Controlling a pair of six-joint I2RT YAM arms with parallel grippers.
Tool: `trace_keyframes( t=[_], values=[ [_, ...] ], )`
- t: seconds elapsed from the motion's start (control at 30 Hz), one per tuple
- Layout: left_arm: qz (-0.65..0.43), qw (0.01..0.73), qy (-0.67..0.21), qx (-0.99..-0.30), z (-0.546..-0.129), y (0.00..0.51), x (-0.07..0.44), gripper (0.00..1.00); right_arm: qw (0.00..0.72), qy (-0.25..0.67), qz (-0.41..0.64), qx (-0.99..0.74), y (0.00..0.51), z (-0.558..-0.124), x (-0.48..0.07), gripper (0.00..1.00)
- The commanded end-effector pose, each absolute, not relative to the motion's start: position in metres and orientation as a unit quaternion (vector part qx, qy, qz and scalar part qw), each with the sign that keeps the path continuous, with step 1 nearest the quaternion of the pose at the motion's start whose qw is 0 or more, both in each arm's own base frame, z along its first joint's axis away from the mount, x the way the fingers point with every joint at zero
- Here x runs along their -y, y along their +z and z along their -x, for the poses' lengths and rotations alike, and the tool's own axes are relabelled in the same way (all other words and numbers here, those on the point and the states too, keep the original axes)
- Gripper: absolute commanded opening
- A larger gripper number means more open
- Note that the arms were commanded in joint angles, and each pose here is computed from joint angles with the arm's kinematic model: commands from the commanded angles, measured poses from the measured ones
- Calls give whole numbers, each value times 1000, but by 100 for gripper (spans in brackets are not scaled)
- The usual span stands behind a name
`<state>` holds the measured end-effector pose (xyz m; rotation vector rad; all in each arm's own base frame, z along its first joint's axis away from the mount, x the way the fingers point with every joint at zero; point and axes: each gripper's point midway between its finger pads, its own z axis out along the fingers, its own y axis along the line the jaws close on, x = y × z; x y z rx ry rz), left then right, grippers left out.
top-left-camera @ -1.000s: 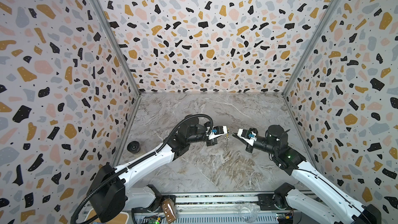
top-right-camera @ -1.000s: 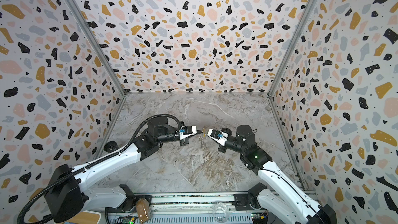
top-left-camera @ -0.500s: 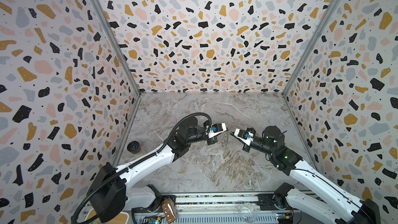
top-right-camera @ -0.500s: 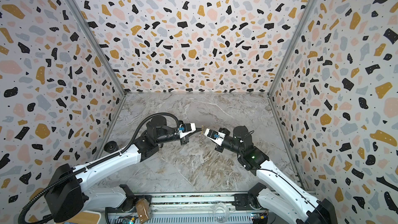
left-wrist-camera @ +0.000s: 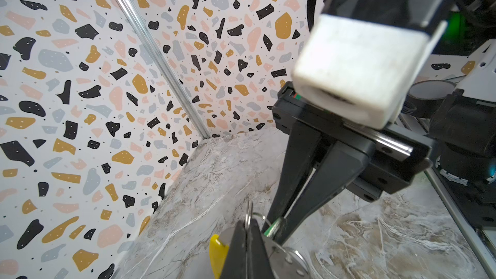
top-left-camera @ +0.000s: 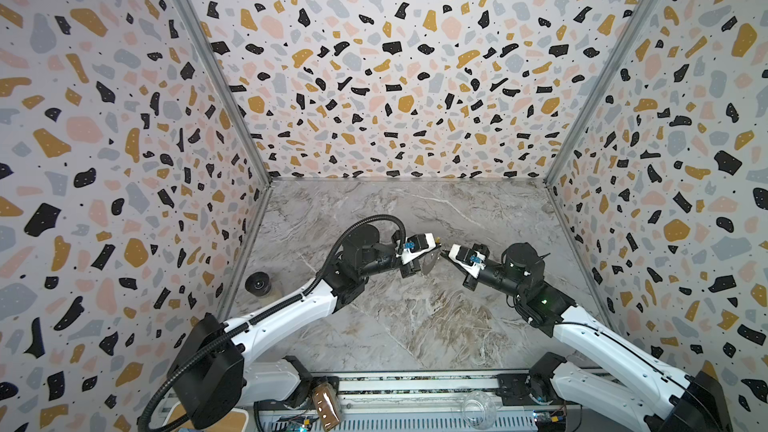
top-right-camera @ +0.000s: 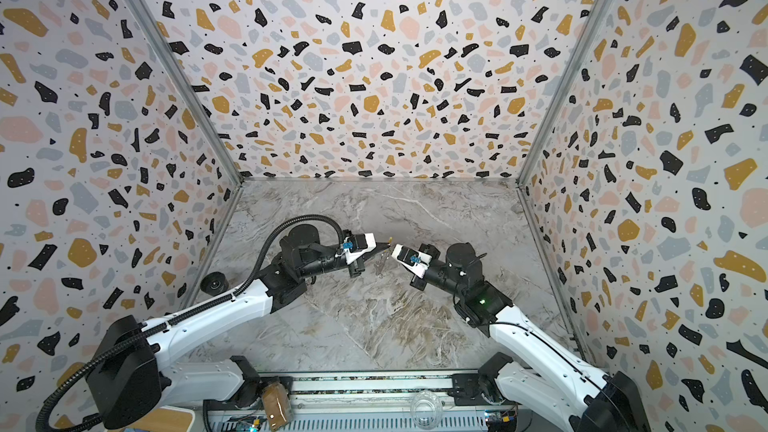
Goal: Remove the keys from the keyring
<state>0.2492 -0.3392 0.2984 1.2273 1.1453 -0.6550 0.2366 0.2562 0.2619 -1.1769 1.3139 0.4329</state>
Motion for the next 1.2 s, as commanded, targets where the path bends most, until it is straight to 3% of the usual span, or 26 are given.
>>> trace_keyframes(
  t=[0.0,0.4,1.17],
  values=[
    [-515,668,-286,-455,-246,333,338,0,609,212,515,-564,260,-229,-263,0],
    [-514,672,-279,-455,-245,330,334,0,613,241,526,-538,266,-213,-264,0],
    [-498,674,-224,-497,-264,318,324,0,636,146,515,-556,283,-225,-239,0]
  ],
)
